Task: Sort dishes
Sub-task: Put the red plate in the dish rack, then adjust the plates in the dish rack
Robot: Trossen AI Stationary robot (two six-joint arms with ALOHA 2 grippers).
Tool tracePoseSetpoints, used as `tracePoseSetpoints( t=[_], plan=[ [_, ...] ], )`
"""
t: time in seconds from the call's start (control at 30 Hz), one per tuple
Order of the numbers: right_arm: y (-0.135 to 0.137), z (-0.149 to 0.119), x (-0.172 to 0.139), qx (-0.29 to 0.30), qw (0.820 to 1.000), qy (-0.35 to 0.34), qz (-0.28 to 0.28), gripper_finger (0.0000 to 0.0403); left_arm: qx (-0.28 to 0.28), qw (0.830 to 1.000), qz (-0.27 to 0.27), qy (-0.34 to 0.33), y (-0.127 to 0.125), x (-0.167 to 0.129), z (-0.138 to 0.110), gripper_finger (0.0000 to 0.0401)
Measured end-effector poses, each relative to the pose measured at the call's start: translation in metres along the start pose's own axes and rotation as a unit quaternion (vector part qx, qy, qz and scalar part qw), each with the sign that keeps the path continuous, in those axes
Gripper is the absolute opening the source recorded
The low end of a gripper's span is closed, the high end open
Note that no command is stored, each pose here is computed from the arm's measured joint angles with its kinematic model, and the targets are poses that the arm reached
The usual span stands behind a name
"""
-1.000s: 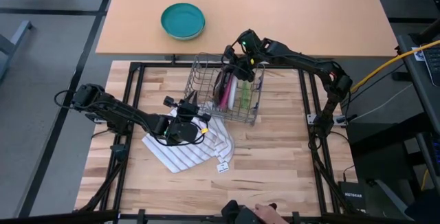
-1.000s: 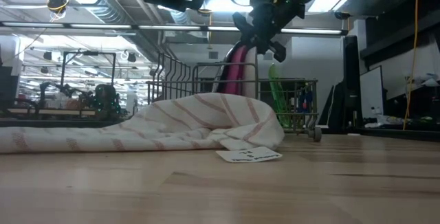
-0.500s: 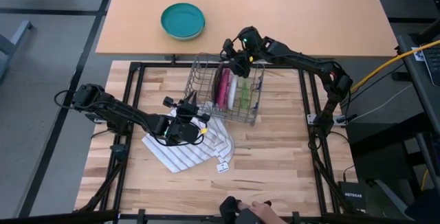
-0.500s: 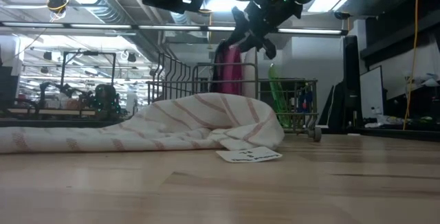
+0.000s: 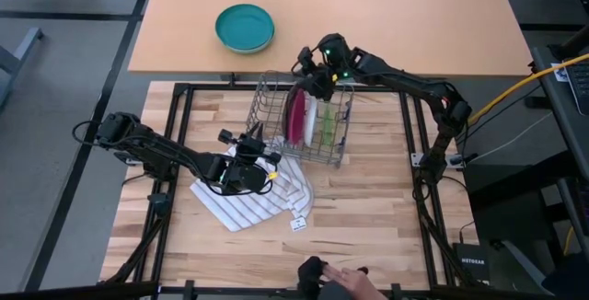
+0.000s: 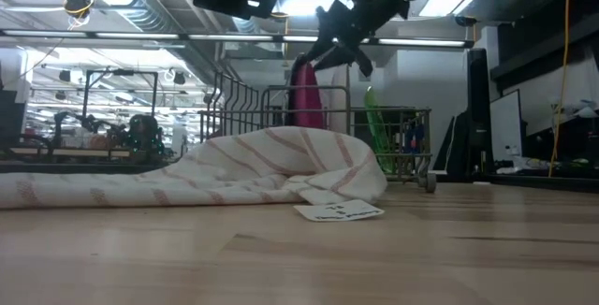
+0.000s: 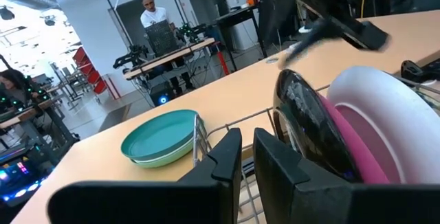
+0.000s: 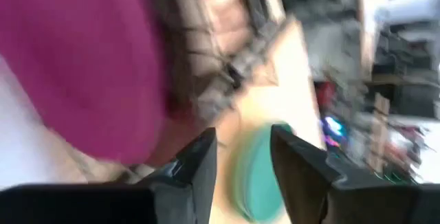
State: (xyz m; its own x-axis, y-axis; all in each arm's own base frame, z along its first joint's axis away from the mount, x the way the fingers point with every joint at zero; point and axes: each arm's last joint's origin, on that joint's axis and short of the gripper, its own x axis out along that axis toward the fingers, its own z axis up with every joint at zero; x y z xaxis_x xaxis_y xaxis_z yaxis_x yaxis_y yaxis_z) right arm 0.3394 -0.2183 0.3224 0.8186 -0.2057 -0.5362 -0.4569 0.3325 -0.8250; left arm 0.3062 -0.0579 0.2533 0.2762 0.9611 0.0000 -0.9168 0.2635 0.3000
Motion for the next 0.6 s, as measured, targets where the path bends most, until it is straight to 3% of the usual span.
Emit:
tracePoseSetpoints(
  t=[0.33, 0.6],
  plan=[
    [-0.053, 0.017, -0.036, 0.003, 0.983, 0.17, -0.075, 0.0138, -0.002, 1.0, -0.007, -0.002, 0.025, -0.005, 0.023, 0.003],
    [-0.085, 0.031, -0.09, 0.103, 0.976, 0.174, -0.079, 0.0138, -0.016, 1.0, -0.018, -0.005, 0.082, -0.009, 0.057, 0.003]
  ],
)
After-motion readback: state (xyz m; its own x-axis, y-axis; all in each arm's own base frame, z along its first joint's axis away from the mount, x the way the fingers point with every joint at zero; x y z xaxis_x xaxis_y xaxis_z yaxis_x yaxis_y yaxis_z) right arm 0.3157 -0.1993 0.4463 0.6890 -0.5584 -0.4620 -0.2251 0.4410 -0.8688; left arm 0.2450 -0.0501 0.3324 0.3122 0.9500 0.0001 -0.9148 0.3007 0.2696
